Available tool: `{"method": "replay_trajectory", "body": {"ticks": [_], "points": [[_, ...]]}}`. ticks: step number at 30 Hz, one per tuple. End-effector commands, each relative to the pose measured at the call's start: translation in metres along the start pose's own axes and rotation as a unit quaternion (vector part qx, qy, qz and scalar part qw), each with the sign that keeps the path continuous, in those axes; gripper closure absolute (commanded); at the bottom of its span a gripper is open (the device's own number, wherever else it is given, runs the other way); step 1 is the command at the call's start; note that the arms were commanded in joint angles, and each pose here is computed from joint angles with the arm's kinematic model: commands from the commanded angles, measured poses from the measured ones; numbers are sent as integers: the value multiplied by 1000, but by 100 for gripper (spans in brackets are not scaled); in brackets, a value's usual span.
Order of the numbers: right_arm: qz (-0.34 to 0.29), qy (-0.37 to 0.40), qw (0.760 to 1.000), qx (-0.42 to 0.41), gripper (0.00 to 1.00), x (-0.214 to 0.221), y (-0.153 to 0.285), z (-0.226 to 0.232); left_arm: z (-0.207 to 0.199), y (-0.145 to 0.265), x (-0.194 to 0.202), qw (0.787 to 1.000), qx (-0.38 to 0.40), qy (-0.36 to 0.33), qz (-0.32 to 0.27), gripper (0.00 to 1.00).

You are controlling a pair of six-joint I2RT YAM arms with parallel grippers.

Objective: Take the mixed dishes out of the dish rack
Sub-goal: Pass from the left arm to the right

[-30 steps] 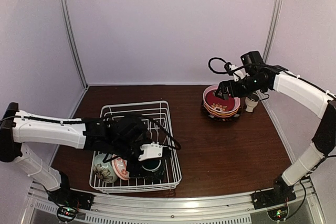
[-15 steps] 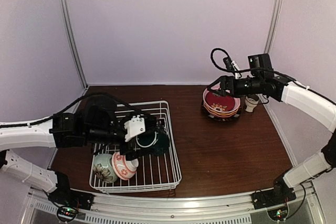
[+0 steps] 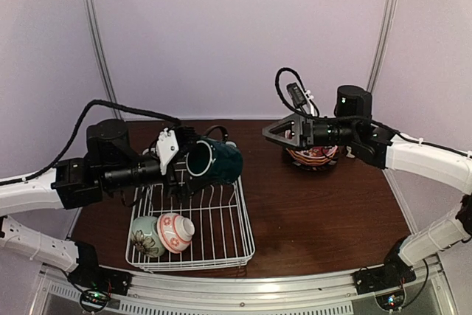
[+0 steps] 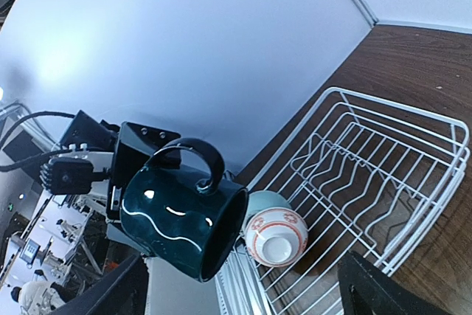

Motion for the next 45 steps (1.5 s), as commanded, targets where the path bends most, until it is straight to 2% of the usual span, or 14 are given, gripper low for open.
{"method": "replay_trajectory", "body": {"ticks": [1,7,16,26,31,35,40,42,45], "points": [[16,3,997,-74,11,7,-14,29,39,20,-54,990,-81,10,-112,38],[41,-25,989,-142,15,22,-29,47,42,27,-60,986,-97,13,-138,39],[73,-23,979,-191,28,39,-41,73,43,32,-63,980,-108,15,-166,39],[102,-34,962,-251,52,53,-53,100,38,33,-64,975,-105,16,-197,39],[101,-43,952,-286,60,53,-51,111,32,31,-62,973,-96,16,-209,39],[98,-51,944,-310,71,50,-48,118,31,30,-60,973,-97,17,-207,39],[97,-58,945,-306,84,49,-50,117,32,31,-58,974,-99,23,-202,32],[97,-57,948,-299,88,49,-51,115,31,31,-56,975,-99,26,-198,24],[94,-53,950,-292,99,47,-52,114,31,31,-52,976,-100,31,-190,15]]}}
Point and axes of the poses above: each gripper's point midway between its finger pads, its own y axis back along the fingers, its own z axis along the line the jaws close on, x = y × z, the point moved 4 cm from there along y, back along the fingers, and after that the axes turned 11 degrees about -y, right-handed, at the moved point
